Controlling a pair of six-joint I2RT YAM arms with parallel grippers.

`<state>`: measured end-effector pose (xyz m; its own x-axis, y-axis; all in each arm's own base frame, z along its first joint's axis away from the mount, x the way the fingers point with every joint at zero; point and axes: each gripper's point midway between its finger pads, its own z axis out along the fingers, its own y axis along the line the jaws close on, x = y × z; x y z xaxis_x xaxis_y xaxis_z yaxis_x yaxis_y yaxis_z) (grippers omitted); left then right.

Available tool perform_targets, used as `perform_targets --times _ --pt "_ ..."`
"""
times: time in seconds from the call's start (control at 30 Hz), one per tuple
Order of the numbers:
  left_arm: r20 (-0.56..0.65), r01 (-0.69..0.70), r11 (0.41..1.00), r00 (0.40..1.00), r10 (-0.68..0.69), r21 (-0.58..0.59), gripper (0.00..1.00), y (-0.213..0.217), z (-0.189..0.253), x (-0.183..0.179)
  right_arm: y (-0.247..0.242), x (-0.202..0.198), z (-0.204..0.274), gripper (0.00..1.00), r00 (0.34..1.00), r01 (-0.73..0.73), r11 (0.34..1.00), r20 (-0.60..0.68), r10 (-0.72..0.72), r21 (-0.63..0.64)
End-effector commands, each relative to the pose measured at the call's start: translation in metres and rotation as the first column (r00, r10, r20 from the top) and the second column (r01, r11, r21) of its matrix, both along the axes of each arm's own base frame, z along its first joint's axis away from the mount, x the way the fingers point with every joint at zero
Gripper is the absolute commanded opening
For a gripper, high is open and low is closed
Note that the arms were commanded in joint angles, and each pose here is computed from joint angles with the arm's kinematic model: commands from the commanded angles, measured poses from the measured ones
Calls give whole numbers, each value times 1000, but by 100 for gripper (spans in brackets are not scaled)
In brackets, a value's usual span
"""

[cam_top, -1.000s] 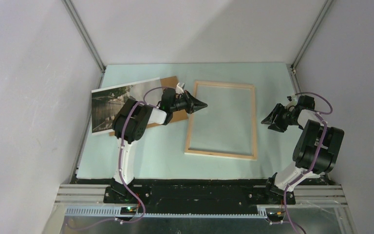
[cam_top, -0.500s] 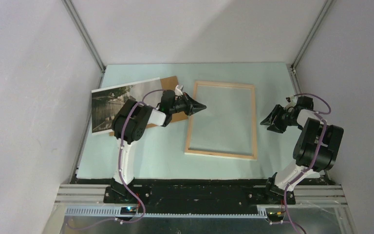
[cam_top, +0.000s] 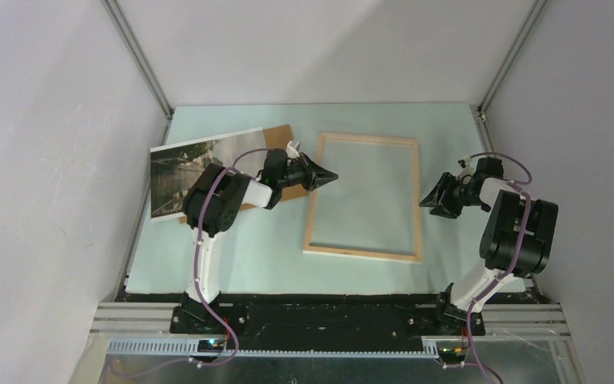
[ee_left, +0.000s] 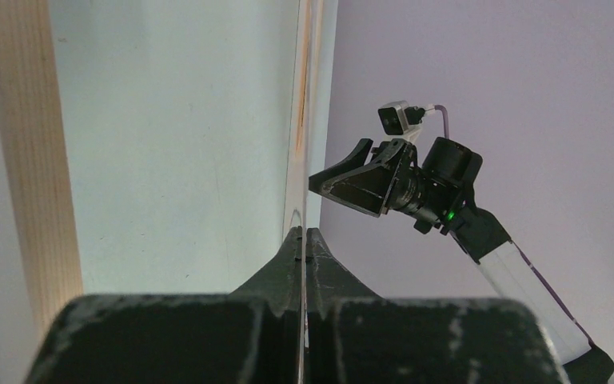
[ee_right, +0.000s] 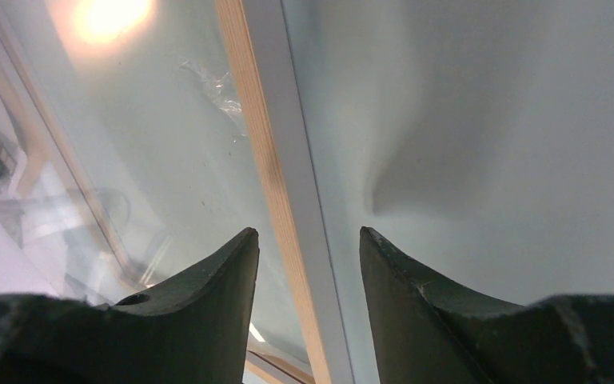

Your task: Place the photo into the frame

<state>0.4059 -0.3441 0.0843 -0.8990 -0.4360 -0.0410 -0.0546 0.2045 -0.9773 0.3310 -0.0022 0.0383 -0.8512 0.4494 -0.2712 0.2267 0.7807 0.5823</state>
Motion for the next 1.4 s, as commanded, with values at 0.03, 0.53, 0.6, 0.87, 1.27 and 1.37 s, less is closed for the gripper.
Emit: perform_targets --times 0.03,0.53,0.6,0.87,1.27,1.37 --pt "67 -3 999 998 6 -49 0 -7 34 2 10 2 -2 53 999 -40 999 14 40 13" --pt "61 23 998 998 -20 -52 0 -16 28 4 27 3 -7 52 996 -92 995 13 91 32" --pt "62 24 998 998 -21 -52 0 -16 27 5 29 3 -8 52 995 -97 995 12 96 35" --pt "10 21 999 1000 -20 -33 0 -17 15 1 32 2 -9 52 994 -109 993 9 108 39" --pt "-24 40 999 999 -40 11 0 -17 5 -8 30 1 -9 52 995 -101 994 3 101 46" --pt "-30 51 999 998 -50 18 0 -18 4 -10 30 1 -10 52 995 -101 994 2 101 47"
